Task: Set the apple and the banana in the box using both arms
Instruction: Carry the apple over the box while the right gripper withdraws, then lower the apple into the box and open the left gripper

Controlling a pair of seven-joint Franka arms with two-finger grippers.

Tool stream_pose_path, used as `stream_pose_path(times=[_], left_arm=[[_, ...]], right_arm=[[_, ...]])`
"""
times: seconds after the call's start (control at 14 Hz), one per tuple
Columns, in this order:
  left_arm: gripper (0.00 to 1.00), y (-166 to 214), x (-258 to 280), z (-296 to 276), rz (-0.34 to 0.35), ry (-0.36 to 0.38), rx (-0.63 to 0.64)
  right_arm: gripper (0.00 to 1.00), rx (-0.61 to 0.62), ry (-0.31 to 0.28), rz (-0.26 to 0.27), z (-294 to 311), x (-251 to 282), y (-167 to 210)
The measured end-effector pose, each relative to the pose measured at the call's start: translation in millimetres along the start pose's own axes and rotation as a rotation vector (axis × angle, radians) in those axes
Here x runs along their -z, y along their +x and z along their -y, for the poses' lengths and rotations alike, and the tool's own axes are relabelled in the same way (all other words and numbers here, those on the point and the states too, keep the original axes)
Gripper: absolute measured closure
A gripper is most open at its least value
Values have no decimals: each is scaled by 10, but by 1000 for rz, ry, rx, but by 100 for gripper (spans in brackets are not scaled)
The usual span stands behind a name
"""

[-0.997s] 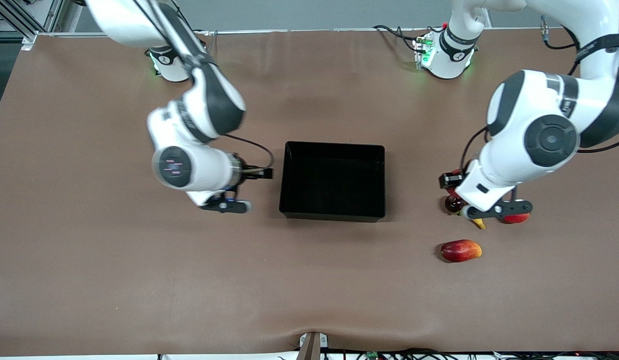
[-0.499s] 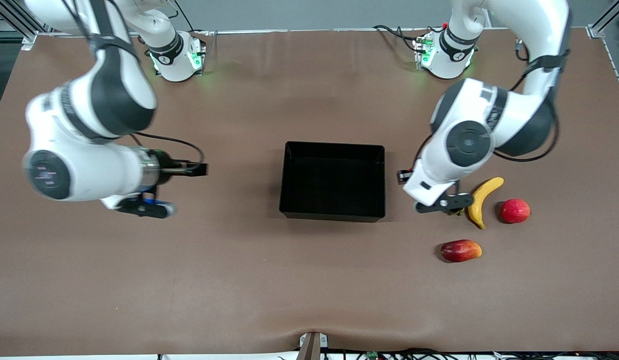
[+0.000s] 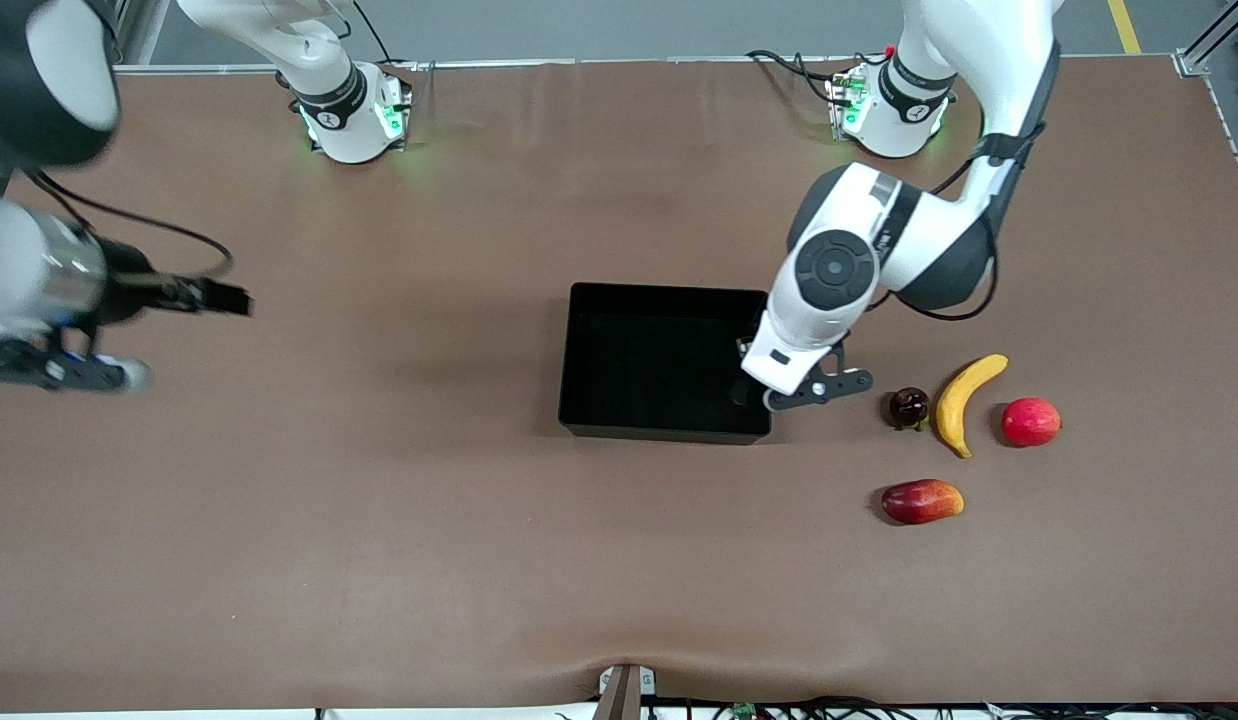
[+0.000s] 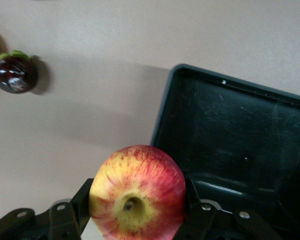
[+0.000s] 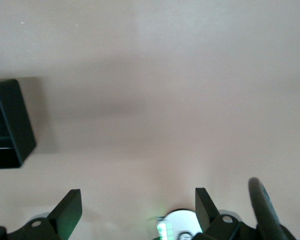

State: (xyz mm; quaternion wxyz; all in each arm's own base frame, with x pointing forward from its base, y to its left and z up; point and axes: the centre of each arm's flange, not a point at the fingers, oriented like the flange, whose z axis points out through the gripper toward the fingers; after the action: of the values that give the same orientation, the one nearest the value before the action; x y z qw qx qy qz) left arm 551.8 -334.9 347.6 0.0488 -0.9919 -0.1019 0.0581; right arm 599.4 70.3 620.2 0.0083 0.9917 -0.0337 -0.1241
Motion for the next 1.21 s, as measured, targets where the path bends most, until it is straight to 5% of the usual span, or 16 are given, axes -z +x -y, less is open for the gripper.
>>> stream_pose_path(times=[0.5,1.21], left_arm=[[26,-519,-766,-587,-42,-40,57],[26,-715,-1438,-663,-49,-58,53]], right_arm=[[0,62,31,-45,-610,156,-459],[0,143,44,-143,-833,154,-741]])
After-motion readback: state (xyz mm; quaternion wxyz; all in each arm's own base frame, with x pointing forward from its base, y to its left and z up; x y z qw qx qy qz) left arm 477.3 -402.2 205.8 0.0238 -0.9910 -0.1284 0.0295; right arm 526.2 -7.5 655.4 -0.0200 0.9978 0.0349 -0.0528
